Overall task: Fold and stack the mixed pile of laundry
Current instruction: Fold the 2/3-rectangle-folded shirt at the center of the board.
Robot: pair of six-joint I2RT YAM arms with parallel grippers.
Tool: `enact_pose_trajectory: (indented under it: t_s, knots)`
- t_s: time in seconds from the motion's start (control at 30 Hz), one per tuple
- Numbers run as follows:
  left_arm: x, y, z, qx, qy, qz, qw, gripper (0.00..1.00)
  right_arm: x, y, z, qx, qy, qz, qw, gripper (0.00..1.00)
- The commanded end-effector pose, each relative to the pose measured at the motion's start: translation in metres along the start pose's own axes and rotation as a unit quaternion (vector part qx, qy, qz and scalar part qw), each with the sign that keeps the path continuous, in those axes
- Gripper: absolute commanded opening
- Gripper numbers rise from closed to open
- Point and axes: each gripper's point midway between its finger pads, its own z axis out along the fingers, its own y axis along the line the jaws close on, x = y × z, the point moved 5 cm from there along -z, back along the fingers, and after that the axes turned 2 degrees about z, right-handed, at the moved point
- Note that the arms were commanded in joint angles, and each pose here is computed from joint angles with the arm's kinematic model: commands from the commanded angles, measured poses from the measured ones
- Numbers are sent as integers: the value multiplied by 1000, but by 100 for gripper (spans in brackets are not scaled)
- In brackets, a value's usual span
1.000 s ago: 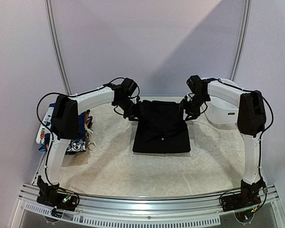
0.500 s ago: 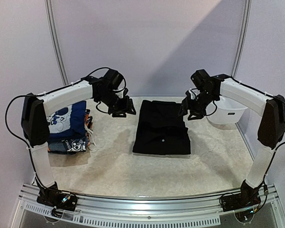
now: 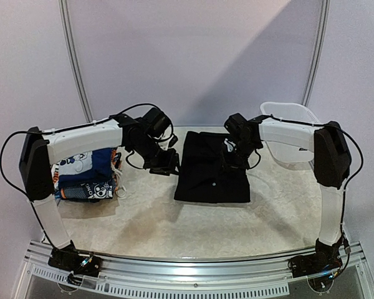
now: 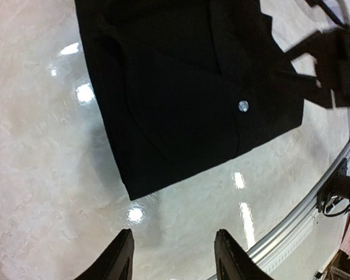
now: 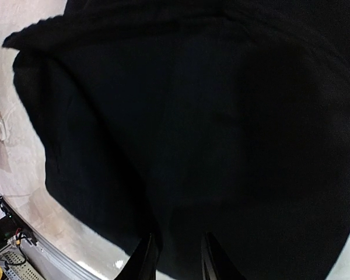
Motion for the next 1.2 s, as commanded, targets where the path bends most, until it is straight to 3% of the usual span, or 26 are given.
enact_pose_trajectory:
  t_s: [0.0, 0.2, 0.43, 0.67, 1.17]
  knots:
    - [24, -12, -5, -3, 14, 33, 999, 47, -27, 1, 15, 8, -8, -11, 1000, 27]
    - [43, -17, -4, -4, 27, 39, 999, 46, -79, -9, 29, 7, -29, 6, 1000, 30]
    - [44, -13, -3, -21, 31, 35, 999, 44, -112, 5, -19, -23, -95, -11, 995, 47]
    - [22, -14, 18, -25, 28, 22, 999, 41, -57, -7, -37, 6, -85, -37, 996, 53]
    - [-34, 23, 78, -42, 37, -27, 998, 37, 62, -50, -130, 16, -149, 51, 987, 57]
